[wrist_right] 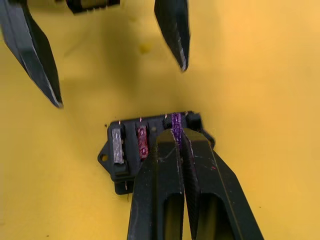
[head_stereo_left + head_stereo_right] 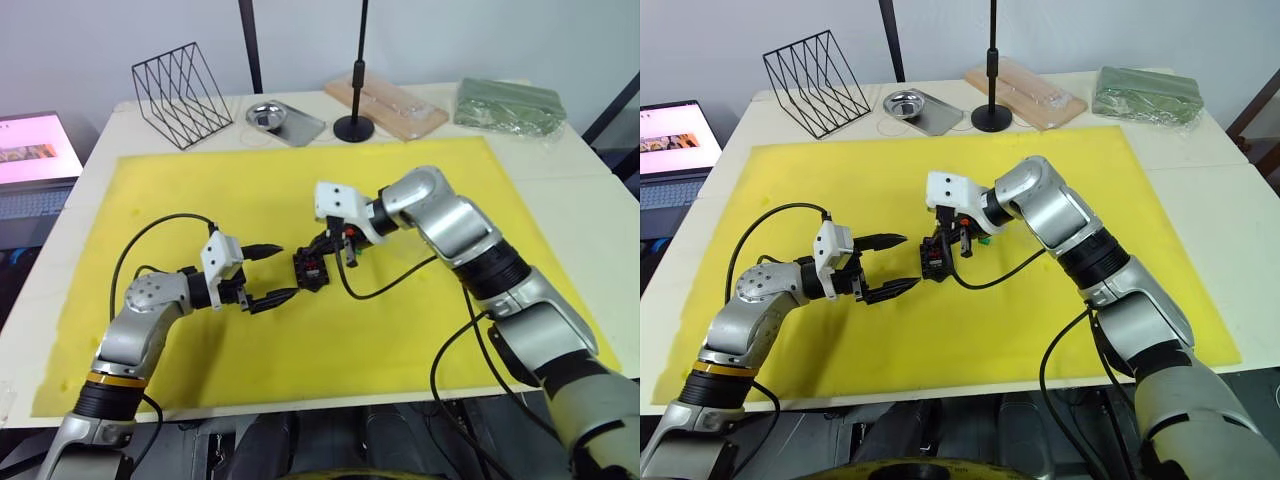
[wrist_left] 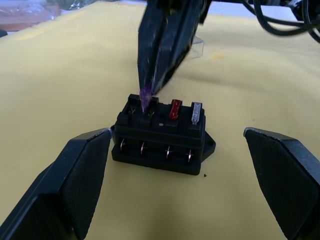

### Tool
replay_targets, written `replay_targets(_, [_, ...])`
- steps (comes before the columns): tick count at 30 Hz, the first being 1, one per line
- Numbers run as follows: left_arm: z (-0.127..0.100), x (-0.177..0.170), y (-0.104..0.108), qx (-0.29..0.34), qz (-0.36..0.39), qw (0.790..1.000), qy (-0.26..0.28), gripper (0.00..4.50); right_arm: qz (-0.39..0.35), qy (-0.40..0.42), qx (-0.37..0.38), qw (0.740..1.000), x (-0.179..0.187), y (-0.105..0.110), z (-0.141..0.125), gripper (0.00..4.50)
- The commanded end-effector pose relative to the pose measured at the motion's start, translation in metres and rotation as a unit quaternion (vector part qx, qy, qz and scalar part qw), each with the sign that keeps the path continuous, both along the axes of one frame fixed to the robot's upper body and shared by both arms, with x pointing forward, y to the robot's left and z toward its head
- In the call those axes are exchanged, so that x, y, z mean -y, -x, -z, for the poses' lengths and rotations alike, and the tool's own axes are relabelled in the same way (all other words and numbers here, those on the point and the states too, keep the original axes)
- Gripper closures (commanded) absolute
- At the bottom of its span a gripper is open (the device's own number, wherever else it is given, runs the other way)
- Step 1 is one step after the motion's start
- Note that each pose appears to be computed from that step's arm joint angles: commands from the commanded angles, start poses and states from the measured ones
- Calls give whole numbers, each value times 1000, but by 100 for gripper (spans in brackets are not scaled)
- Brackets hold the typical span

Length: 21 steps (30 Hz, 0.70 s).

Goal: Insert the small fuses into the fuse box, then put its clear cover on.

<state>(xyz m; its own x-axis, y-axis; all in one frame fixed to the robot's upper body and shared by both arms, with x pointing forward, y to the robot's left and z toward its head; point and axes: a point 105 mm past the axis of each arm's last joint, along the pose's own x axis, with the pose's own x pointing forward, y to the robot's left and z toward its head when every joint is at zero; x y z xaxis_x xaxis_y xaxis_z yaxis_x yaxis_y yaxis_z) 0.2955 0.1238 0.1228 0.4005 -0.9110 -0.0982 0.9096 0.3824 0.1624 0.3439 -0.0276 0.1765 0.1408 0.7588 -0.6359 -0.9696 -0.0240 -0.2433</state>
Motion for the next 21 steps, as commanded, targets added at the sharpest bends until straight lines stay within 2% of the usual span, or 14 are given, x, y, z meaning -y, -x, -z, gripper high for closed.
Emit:
replay_targets(1, [-10,0,-1,26,5,1000,-1,0,-24,-9,24,999,-6,2,-16,447])
replay_targets(21, [-9,0,0,25,3,1000,-5,0,-50,14,34,998,-6,1,3,447])
